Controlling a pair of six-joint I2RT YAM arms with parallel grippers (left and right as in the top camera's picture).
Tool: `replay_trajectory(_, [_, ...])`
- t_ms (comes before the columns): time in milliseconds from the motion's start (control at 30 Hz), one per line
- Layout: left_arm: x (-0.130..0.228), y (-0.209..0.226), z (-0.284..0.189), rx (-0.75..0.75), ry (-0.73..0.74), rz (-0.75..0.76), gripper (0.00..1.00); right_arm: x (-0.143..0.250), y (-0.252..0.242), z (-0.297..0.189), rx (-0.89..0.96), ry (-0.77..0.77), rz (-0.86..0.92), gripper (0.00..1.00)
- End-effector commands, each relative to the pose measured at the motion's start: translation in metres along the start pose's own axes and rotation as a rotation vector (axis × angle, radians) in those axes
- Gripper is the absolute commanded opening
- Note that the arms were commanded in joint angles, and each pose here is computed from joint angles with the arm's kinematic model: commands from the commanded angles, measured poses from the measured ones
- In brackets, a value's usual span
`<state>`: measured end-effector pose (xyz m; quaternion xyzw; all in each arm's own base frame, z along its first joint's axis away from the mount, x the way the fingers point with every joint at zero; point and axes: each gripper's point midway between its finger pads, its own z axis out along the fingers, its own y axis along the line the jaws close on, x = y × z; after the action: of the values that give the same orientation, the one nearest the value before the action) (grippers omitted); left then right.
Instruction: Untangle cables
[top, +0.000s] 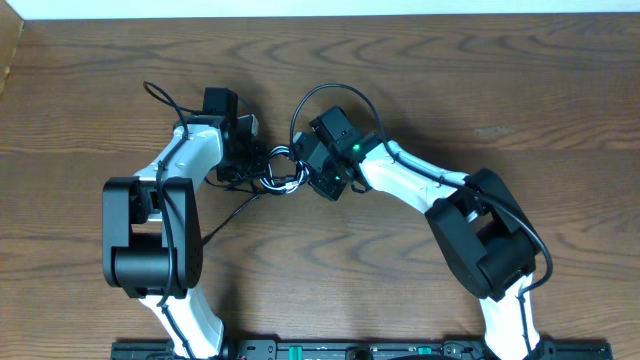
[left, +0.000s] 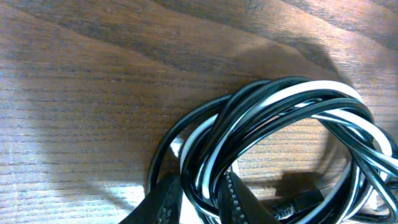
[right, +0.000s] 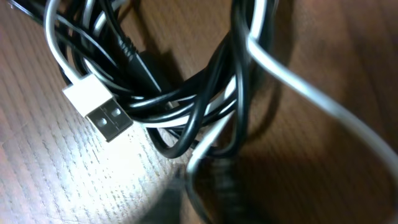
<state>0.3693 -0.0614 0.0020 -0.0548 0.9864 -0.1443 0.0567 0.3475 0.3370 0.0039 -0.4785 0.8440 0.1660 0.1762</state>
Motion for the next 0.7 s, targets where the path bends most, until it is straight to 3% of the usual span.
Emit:
replay_trajectory(0, [0.012,0.009,0.010,-0.022,0.044,-0.005,0.24,0.000,0.003,0.002,-0.007,0.003,-0.006,0.01])
replay_trajectory(367, [0.012,0.009,0.010,-0.022,0.045,-0.005,0.24,-0.044,0.026,-0.077,-0.131,-0.181,-0.051,0.01])
replay_trajectory(667, [0.013,0.008,0.010,-0.018,0.048,-0.006,0.24,-0.008,-0.002,-0.090,-0.037,-0.053,-0.059,0.01])
